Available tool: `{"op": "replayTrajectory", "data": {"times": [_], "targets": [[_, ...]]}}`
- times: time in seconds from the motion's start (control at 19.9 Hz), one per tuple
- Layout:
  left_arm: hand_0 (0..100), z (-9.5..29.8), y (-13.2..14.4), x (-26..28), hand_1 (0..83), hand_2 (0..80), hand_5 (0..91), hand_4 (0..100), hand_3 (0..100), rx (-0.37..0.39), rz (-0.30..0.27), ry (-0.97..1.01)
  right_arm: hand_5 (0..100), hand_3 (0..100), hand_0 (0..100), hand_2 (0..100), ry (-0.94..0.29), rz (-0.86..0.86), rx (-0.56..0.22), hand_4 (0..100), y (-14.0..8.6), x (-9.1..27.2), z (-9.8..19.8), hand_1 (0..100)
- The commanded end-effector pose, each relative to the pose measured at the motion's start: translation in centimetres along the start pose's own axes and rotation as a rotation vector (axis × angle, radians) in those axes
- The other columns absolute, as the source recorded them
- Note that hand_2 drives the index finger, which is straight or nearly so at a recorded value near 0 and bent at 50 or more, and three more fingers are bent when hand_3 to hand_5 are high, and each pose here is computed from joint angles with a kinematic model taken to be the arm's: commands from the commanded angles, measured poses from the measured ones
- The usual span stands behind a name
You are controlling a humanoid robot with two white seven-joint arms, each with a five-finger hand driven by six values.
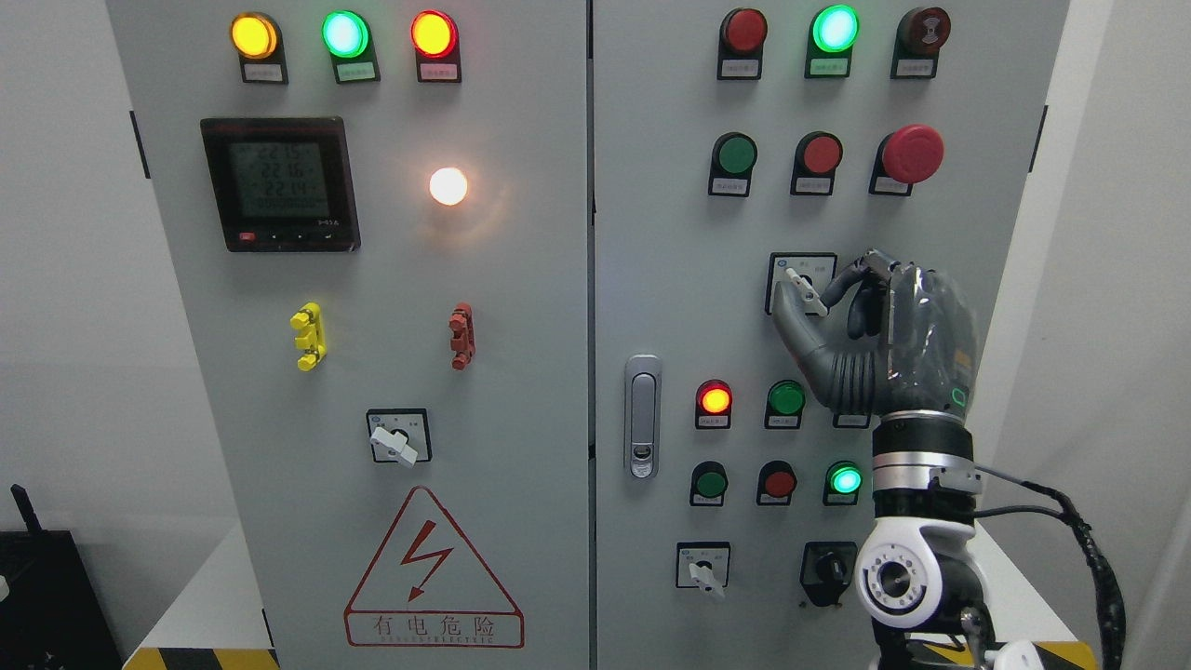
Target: Rotate and turn off gray switch
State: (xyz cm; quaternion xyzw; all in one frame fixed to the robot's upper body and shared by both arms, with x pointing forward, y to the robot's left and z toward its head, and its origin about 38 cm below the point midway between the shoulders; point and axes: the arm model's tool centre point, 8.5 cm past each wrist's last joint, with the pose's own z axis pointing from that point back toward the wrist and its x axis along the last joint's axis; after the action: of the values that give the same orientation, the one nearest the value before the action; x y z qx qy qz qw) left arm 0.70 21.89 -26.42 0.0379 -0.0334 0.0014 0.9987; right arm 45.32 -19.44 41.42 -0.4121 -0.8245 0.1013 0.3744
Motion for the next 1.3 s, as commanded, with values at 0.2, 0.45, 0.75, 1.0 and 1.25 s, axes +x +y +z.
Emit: {"op": "replayTrajectory", "data": {"times": [0.2, 0.45, 0.75, 1.0, 1.25], "targets": [[12, -0.11, 0.01, 1.48, 38.9, 0.0, 0.0, 0, 0, 0.001, 0.029, -0.034, 100, 100, 36, 70, -0.004, -0.001, 0.006, 100, 0.12, 0.15, -0.01, 45], [12, -0.11, 0.01, 1.48, 38.9, 0.0, 0.0, 0, 0, 0.001, 0.029, -0.034, 100, 100, 37, 71, -0.003, 0.0, 0.009, 100, 0.16, 0.1, 0.03, 44], [12, -0.11, 0.02, 1.48, 38.9, 0.0, 0.0, 0, 0, 0.002, 0.03, -0.034, 100, 100, 39, 71, -0.007, -0.001, 0.012, 100, 0.21, 0.23, 0.01, 44], [12, -0.11, 0.01, 1.48, 38.9, 0.0, 0.0, 0, 0, 0.001, 0.028, -0.034, 100, 100, 40, 72, -0.009, -0.001, 0.02, 100, 0.24, 0.32, -0.08, 43], [12, -0.11, 0.01, 1.48, 38.9, 0.0, 0.0, 0, 0, 0.001, 0.028, -0.034, 100, 100, 41, 72, -0.009, -0.001, 0.022, 100, 0.25, 0.32, -0.08, 43]]}}
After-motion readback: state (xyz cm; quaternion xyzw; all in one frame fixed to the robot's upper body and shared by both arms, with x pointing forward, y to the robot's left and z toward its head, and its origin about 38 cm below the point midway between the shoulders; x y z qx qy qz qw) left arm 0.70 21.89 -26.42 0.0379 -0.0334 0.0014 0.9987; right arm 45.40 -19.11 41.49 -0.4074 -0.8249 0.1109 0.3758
